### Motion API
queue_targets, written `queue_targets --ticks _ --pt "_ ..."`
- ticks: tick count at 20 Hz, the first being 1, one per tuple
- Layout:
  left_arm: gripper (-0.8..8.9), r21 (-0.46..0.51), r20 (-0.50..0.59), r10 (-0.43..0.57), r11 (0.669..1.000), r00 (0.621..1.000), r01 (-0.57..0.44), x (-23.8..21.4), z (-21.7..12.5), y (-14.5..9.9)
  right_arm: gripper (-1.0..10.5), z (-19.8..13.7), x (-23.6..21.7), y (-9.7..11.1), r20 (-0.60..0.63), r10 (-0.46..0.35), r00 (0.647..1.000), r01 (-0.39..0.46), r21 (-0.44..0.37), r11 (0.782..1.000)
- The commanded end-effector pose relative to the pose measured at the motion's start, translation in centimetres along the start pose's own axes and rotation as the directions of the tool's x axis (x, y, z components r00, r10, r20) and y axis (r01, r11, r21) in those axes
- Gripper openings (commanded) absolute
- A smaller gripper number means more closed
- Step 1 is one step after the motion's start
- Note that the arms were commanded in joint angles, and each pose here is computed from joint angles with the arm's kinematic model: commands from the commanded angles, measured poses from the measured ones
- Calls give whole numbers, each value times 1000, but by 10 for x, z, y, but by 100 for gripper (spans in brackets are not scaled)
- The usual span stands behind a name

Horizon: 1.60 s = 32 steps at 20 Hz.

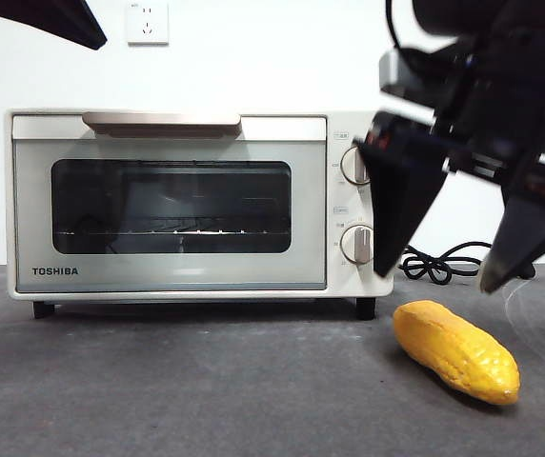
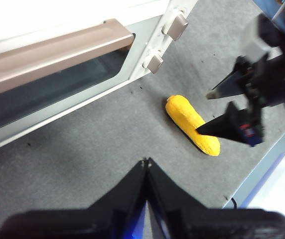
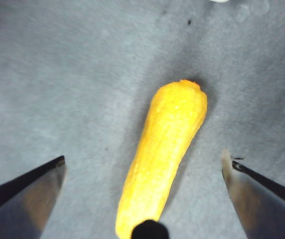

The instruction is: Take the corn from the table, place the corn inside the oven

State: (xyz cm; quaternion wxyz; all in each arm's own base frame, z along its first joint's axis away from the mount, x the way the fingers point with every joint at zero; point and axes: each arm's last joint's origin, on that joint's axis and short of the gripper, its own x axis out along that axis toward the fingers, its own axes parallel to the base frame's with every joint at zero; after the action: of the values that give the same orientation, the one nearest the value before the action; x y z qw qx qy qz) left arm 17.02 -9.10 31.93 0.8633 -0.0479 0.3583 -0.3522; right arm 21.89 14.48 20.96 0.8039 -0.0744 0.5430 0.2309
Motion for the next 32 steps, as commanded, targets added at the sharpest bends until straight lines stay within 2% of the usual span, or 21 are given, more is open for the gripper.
queue_targets --ticks 1,4,5,10,12,14,17,21,25,32 --pt "-5 12 -2 -2 1000 1000 2 0 0 0 532 1 14 -1 -41 -7 999 8 11 1000" --pt "-5 12 -2 -1 1000 1000 1 1 0 0 529 -1 30 -2 -102 -16 995 17 16 1000" --pt "-5 12 -2 -1 1000 1000 1 1 0 0 496 -1 33 -2 -117 -18 993 21 25 999" --pt "-5 11 -4 3 1000 1000 -3 1 0 0 73 -2 36 -1 -127 -16 992 20 28 999" --pt "-5 12 -1 21 1000 1000 -21 1 0 0 -14 -2 35 -1 -137 -18 990 21 27 999" --pt "-5 15 6 27 1000 1000 -28 1 1 1 -12 -4 33 4 -148 -14 989 16 12 1000" --pt "-5 22 42 90 996 995 -91 4 5 3 -12 -5 19 19 -118 8 993 -12 -29 1000" --pt "-5 34 84 86 995 993 -89 17 14 8 -12 -11 -16 48 -3 84 996 -84 -78 993" --pt "-5 38 106 103 993 989 -108 37 23 15 -12 -22 -57 66 117 178 977 -164 -119 979" --pt "-5 42 183 175 982 967 -186 50 32 22 -12 -33 -95 66 236 245 940 -219 -131 967"
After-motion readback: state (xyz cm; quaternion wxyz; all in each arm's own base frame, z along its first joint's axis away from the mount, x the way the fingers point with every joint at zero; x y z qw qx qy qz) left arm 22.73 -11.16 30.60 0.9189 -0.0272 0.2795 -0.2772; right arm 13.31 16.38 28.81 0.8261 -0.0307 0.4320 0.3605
